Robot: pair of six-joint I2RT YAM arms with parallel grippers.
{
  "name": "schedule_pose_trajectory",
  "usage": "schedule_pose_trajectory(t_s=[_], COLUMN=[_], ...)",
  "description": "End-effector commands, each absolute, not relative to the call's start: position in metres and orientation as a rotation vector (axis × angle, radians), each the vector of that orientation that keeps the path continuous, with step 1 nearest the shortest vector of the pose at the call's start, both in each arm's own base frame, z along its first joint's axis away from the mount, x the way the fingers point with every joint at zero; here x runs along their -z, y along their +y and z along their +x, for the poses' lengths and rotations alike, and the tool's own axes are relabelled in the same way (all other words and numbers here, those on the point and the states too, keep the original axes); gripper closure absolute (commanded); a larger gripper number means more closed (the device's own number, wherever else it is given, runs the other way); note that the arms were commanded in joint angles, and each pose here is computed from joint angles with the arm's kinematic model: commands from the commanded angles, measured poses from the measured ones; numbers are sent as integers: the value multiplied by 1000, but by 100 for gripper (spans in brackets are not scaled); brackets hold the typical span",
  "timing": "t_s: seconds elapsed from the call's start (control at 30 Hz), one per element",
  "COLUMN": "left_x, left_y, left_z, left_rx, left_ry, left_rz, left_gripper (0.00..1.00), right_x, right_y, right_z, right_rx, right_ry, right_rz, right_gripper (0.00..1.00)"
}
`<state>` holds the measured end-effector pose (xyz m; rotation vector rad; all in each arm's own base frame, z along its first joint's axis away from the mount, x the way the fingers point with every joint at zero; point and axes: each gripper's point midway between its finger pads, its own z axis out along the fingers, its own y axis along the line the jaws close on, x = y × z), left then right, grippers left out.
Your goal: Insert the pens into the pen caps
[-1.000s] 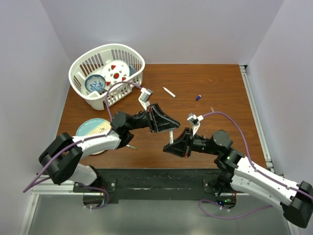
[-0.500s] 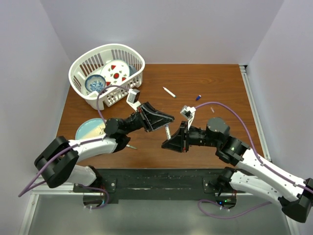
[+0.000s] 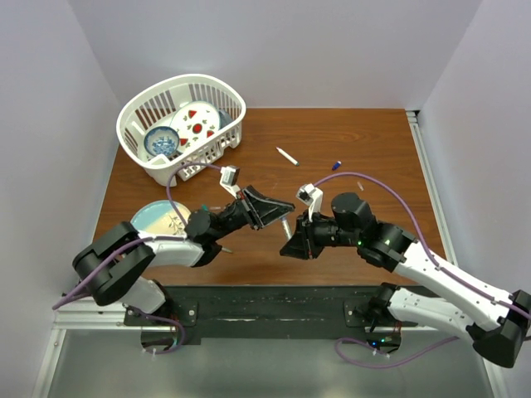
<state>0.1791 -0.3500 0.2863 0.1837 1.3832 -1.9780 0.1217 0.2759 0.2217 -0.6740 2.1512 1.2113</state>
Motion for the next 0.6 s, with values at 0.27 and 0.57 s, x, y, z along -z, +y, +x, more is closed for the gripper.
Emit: schedule_pose_trajectory(t_s=[0.27,0.57], left_x=[-262,-267], left_y=[-368,-363], left_z=[65,47], left_rx=[2062,2098], left_ry=[1365,1305], left_rz=[723,735], left_gripper=[100,100], right_x=[-452,-475], right_y=[278,280], right_z=[194,194], right_rx=[-1155,-1206], right_ry=[1330,1239], right_rz=[-449,-445], right_gripper=[100,100])
